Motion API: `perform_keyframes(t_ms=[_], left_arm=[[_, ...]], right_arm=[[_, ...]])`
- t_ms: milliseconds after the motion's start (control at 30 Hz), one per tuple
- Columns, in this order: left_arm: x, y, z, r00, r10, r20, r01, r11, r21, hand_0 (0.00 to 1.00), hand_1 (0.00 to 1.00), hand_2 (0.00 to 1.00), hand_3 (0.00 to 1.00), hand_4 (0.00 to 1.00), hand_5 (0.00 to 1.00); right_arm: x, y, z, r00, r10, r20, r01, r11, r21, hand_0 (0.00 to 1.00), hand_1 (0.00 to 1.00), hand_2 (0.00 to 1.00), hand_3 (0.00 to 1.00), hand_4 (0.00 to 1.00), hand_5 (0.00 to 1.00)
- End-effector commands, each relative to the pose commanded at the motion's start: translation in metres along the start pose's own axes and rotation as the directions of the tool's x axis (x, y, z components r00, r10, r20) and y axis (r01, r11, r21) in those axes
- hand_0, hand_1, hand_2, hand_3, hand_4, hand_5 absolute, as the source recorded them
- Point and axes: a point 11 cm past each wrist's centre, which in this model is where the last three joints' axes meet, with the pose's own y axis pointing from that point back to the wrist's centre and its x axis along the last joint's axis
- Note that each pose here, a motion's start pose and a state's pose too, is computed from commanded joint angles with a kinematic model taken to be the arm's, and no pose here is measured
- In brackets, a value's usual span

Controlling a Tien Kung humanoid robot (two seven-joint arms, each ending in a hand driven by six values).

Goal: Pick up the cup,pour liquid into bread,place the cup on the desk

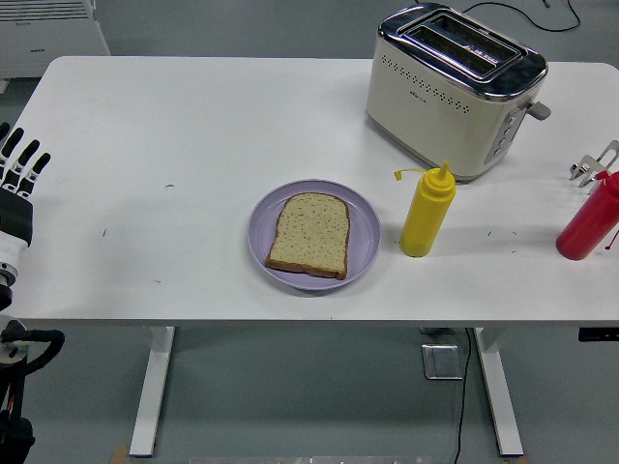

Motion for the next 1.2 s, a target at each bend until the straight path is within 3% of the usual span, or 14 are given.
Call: perform_keyframes(t_ms=[467, 1200], left_arm=[[0.002, 0.001, -0.002, 1.0, 0.0, 0.006, 0.0, 1.0, 0.008, 0.717, 0.76, 0.805, 0.71, 0.658, 0.998], [0.003, 0.004, -0.001, 1.0, -0.002, 0.0, 0.002, 1.0, 0.011, 0.716, 0.758, 0.804, 0.708, 0.662, 0.998]], right_arm=[[0.015, 0.008, 0.014, 0.999, 0.035, 0.014, -0.035, 0.999, -0.013, 0.806, 0.747, 0.751, 0.776, 0.621, 0.579], [0.014, 0.009, 0.021, 0.999, 0.037, 0.024, -0.037, 0.999, -0.023, 0.798, 0.74, 0.745, 0.769, 0.62, 0.594]])
